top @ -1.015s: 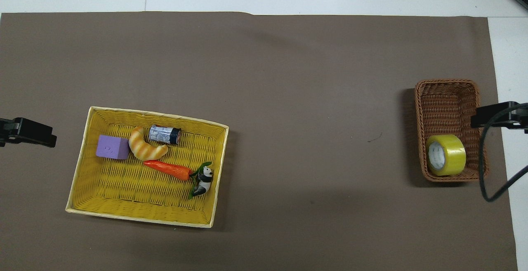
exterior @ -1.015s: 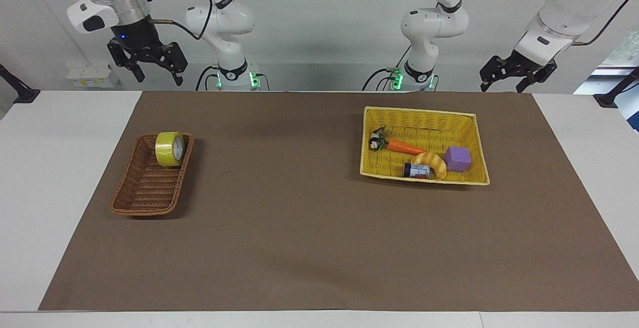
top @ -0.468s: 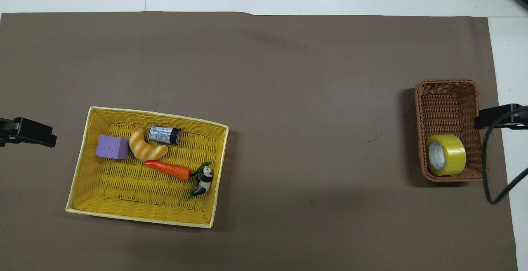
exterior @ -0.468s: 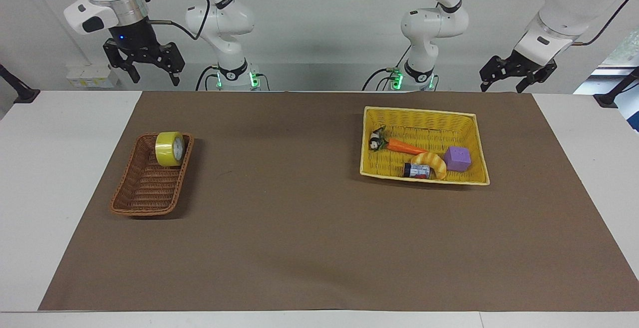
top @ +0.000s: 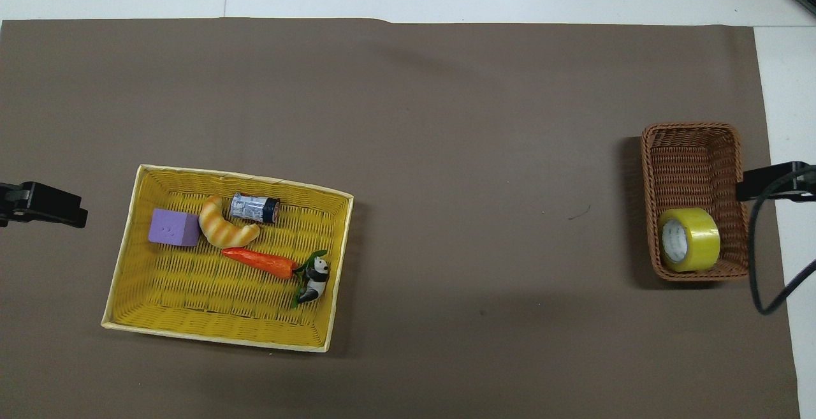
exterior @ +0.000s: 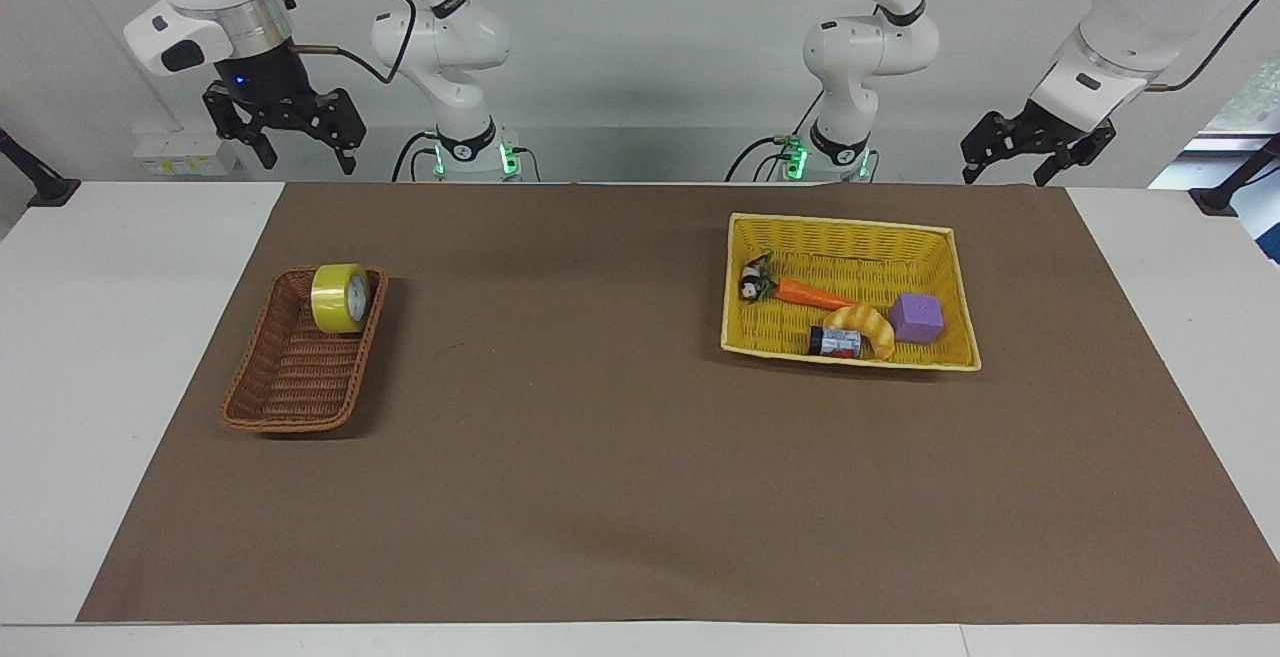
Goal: Move tape to another basket
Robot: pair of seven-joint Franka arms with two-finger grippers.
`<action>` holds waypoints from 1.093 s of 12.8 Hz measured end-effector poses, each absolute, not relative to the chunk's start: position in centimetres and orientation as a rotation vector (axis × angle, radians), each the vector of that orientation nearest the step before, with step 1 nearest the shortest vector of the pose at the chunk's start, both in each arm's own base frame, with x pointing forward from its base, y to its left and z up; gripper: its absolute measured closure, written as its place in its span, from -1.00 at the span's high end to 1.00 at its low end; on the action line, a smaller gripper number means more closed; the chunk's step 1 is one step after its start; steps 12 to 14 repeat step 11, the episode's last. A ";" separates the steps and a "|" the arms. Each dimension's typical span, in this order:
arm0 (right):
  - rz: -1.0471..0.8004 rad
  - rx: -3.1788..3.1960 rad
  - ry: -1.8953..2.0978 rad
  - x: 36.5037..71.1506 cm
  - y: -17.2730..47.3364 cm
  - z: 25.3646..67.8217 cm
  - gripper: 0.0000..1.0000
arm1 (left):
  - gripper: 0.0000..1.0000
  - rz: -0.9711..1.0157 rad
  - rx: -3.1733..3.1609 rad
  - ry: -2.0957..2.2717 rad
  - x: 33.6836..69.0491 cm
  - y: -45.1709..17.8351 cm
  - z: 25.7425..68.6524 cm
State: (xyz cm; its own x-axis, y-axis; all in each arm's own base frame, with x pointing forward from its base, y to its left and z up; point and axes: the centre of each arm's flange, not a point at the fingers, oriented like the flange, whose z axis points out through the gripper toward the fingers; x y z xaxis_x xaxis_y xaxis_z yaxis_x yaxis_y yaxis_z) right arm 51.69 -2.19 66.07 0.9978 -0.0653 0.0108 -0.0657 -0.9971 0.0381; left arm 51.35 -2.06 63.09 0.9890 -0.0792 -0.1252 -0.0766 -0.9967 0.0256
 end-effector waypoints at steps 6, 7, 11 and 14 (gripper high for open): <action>0.012 3.101 -0.118 51.6 -2.9 66.0 1.00 | 1.00 -0.197 3.112 -0.122 51.4 -2.1 63.1; 0.011 3.101 -0.118 51.6 -2.9 66.0 1.00 | 1.00 -0.197 3.112 -0.122 51.4 -2.1 63.1; 0.007 3.101 -0.118 51.5 -2.9 65.9 1.00 | 1.00 -0.197 3.112 -0.122 51.4 -2.1 63.1; 0.007 3.101 -0.118 51.5 -2.9 65.9 1.00 | 1.00 -0.197 3.112 -0.122 51.4 -2.1 63.1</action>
